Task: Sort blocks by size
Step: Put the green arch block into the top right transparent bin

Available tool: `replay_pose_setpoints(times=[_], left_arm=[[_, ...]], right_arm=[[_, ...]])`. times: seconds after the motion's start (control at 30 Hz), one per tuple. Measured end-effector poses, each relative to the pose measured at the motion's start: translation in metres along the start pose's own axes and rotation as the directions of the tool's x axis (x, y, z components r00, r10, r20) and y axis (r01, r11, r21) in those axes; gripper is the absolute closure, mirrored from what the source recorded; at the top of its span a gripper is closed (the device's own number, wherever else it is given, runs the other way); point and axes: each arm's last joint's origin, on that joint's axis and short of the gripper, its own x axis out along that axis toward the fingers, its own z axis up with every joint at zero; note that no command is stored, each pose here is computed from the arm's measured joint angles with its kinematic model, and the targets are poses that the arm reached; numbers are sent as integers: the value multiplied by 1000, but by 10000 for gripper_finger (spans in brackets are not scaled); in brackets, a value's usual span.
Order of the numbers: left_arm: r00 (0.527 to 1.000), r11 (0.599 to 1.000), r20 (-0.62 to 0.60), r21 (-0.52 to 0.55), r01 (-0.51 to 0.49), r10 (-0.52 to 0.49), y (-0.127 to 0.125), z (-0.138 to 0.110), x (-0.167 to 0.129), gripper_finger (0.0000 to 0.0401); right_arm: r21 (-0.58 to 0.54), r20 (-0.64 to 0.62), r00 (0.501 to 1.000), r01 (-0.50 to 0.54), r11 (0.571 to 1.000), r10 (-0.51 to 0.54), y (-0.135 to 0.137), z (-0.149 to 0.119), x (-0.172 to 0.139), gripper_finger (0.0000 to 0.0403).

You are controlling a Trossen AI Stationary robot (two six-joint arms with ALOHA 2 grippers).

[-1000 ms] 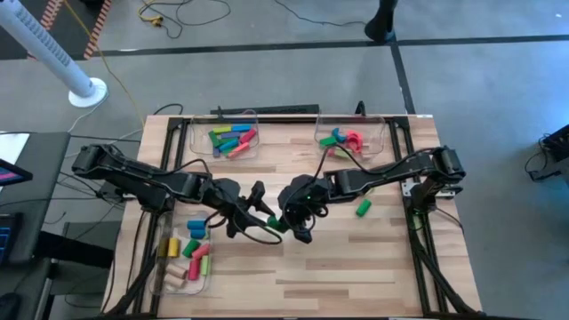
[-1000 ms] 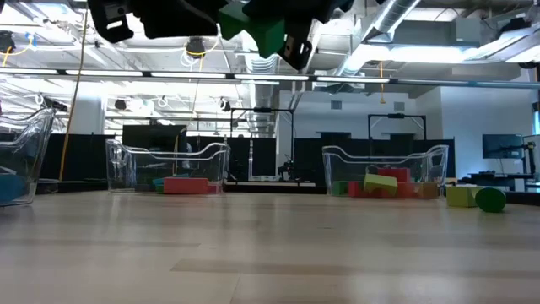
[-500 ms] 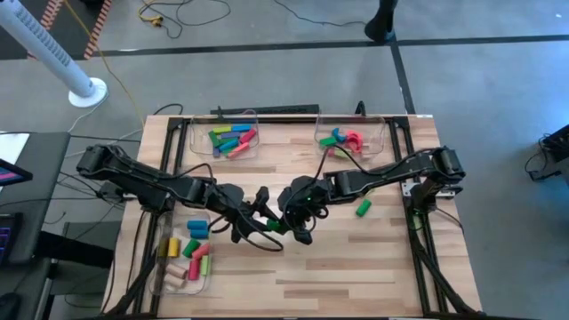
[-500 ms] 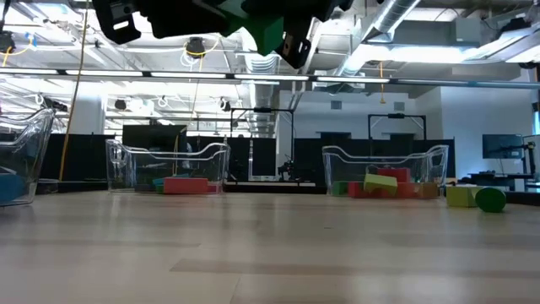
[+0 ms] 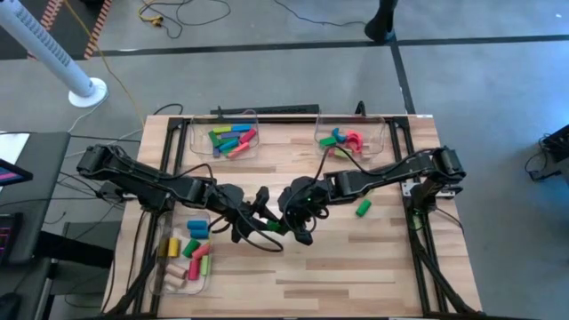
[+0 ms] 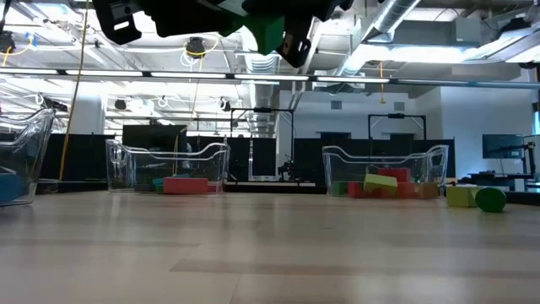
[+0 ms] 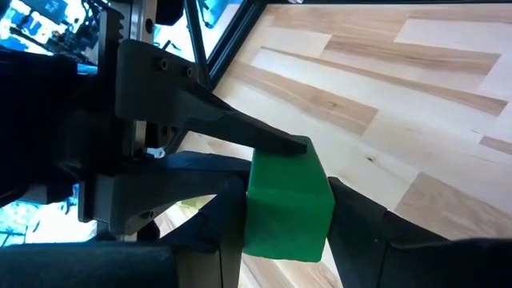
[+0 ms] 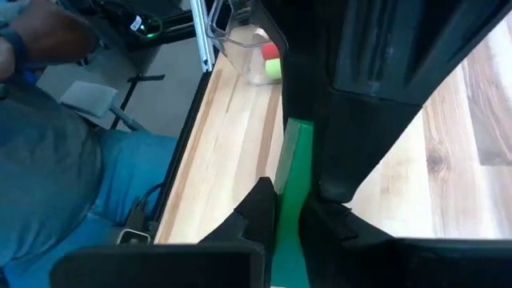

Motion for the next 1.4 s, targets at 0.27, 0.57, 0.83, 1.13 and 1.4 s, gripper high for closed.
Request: replay_pose_setpoints(times=[0.27,0.57,0.83,1.13,1.4], left_arm=[[1000,1000,-19,-24,14,-14,-2,-2,1,263],[999,1000,-41,-28,2,-3,-2,-3,1,263],[994,993,-95,-99,-65,55,8,-14,0,263],[982,953,-98,-243,-181,161,38,-38,-4,264],[984,916,14,-368,-159,176,59,-57,-11,264]], right_arm=[[-27,-44,999,26,999,-27,-1,-3,-6,269],[-28,-75,993,88,996,-90,2,0,-34,147],[-114,-128,951,268,957,-281,19,-8,-60,144],[-237,-179,801,529,815,-572,41,-30,-75,144],[-285,-186,696,637,717,-693,57,-47,-78,144]])
